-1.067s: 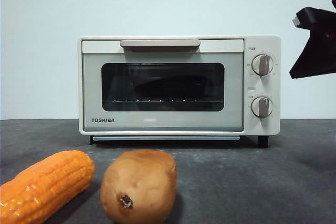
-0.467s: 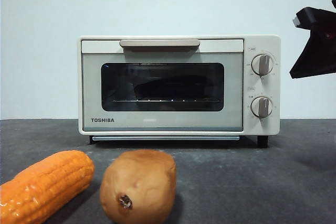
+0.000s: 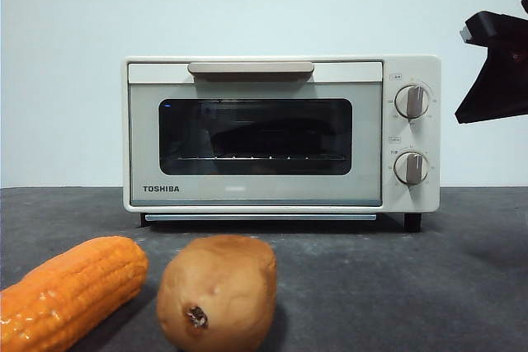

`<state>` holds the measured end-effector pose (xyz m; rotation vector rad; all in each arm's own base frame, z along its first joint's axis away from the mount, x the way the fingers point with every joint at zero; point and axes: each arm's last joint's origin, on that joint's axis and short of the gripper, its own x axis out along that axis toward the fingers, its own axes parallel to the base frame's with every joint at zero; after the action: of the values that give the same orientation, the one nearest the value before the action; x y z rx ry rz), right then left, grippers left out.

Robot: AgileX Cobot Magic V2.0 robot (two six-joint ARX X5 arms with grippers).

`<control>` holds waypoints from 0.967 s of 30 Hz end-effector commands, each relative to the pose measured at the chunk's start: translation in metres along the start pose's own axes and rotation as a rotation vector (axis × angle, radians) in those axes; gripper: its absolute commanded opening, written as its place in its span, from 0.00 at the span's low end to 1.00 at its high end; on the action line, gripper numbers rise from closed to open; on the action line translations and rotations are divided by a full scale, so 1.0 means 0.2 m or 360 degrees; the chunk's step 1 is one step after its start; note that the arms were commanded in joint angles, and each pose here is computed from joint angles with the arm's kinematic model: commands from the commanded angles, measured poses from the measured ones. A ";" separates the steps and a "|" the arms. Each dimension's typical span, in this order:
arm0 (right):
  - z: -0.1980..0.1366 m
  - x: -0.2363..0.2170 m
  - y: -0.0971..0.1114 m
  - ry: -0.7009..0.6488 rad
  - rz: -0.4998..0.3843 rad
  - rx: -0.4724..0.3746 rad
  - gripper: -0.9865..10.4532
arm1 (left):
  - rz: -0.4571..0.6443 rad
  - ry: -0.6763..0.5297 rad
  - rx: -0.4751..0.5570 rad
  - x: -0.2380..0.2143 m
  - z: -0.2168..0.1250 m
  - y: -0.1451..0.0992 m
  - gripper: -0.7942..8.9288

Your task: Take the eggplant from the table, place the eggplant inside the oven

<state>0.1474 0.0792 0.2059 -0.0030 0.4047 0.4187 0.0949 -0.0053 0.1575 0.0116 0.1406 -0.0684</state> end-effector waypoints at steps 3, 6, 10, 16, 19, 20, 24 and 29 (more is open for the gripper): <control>0.03 -0.03 0.00 -0.0069 0.0007 0.0018 0.09 | -0.0001 0.0026 0.0008 0.01 -0.04 0.00 0.09; 0.09 -0.15 -0.01 -0.0307 0.0001 0.0029 0.09 | -0.0001 0.0025 0.0008 0.01 -0.04 0.00 0.09; 0.15 -0.38 -0.11 -0.0720 -0.0251 -0.0052 0.09 | -0.0001 0.0026 0.0008 0.01 -0.04 0.00 0.09; 0.14 -0.54 -0.20 -0.0923 -0.0664 -0.0055 0.09 | -0.0001 0.0025 0.0008 0.01 -0.04 0.00 0.09; 0.10 -0.56 -0.22 -0.0892 -0.0776 -0.0040 0.09 | -0.0001 0.0025 0.0008 0.01 -0.04 0.00 0.09; 0.09 -0.55 -0.23 -0.0873 -0.0776 -0.0041 0.09 | -0.0001 0.0026 0.0008 0.01 -0.04 0.00 0.09; 0.00 -0.50 -0.25 -0.0781 -0.0712 -0.0042 0.09 | -0.0001 0.0026 0.0008 0.01 -0.04 0.00 0.09; -0.11 -0.42 -0.27 -0.0679 -0.0616 -0.0031 0.09 | -0.0001 0.0026 0.0008 0.01 -0.04 0.00 0.09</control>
<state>0.0896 -0.0051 0.2130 -0.0024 -0.0154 0.0320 0.0949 -0.0053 0.1575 0.0116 0.1406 -0.0684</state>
